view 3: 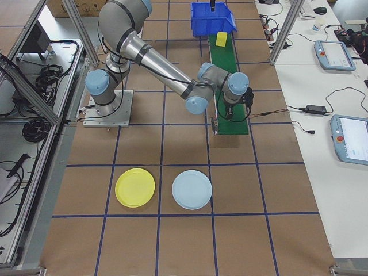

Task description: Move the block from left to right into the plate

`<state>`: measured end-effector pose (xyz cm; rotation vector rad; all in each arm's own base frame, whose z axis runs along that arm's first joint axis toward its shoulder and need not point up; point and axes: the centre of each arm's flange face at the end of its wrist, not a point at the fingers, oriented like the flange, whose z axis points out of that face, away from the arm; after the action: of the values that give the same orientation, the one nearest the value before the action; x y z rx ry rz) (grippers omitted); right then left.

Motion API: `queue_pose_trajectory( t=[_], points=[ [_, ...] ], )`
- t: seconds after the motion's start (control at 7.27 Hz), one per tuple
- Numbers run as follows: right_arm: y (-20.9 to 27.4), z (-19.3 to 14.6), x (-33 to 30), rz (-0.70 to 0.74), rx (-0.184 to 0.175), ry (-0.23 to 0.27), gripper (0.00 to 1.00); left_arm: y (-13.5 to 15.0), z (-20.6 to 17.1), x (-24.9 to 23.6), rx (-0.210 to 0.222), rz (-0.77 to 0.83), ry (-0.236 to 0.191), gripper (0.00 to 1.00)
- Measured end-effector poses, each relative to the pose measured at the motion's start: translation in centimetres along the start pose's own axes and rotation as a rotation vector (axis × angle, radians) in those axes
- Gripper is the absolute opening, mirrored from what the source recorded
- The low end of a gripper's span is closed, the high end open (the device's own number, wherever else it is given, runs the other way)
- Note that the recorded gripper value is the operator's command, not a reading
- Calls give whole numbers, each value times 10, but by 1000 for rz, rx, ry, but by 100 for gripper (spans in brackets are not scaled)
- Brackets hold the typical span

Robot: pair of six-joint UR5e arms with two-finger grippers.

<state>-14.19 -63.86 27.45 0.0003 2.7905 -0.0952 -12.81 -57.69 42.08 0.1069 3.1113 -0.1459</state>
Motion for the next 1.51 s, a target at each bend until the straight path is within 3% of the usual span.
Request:
queue_pose_trajectory(
  t=[0.28, 0.41, 0.83, 1.51],
  points=[
    [0, -3, -1, 11, 4, 5, 100, 41, -48, -38, -96, -71, -2, 100],
    [-1, -4, -1, 19, 6, 7, 100, 53, -59, -45, -114, -90, -1, 100],
    [-1, -7, -7, 42, 8, 10, 100, 65, -59, -47, -139, -109, 1, 100],
    [-9, 0, -42, 106, 2, 13, 100, 65, -59, -47, -139, -228, -10, 100]
  ],
)
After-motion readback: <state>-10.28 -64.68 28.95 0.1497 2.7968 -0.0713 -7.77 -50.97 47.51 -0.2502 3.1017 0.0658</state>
